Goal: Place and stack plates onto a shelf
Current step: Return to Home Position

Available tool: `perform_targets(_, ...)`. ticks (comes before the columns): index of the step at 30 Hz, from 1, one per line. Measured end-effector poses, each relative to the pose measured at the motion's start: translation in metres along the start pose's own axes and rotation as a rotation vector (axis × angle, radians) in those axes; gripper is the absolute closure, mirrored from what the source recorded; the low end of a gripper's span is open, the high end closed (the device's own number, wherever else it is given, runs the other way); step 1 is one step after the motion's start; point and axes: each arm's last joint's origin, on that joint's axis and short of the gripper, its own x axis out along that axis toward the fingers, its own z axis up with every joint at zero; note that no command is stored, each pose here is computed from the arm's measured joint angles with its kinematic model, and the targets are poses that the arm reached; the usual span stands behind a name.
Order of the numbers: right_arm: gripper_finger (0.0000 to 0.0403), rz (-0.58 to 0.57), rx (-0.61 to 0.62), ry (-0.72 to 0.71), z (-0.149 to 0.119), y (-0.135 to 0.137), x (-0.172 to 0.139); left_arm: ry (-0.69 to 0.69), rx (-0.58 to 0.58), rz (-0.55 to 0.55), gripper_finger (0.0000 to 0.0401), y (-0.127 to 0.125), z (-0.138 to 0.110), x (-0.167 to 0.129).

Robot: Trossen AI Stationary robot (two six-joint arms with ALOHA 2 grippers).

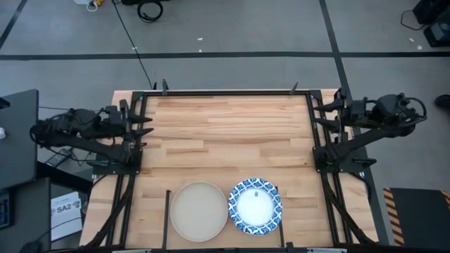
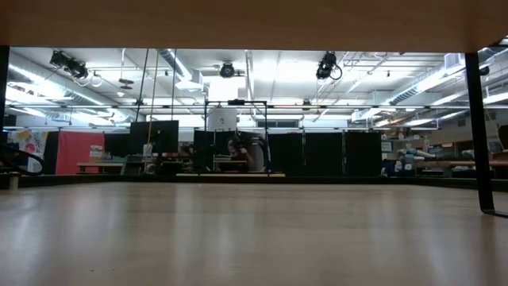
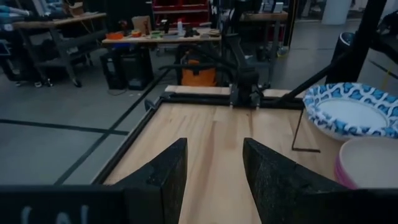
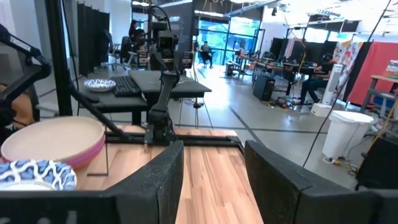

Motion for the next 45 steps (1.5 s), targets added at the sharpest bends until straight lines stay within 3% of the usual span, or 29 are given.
perform_targets(7, 0.0227, -0.002, 0.014, -0.016, -0.004, -0.006, -0.015, -0.015, -0.02, -0.001, 0.0239, 0.001, -0.04, 0.001)
perform_targets(19, 0.0227, -0.002, 0.015, -0.016, -0.008, -0.009, -0.023, -0.066, -0.042, -0.006, 0.0239, 0.0, -0.082, 0.005)
perform_targets(36, 0.0227, -0.002, 0.016, -0.017, -0.008, -0.009, -0.023, -0.067, -0.059, -0.007, 0.0239, -0.011, -0.127, 0.032)
perform_targets(45, 0.0227, -0.001, 0.014, -0.014, -0.008, -0.009, -0.023, -0.141, -0.022, -0.005, 0.0239, -0.016, -0.142, 0.044)
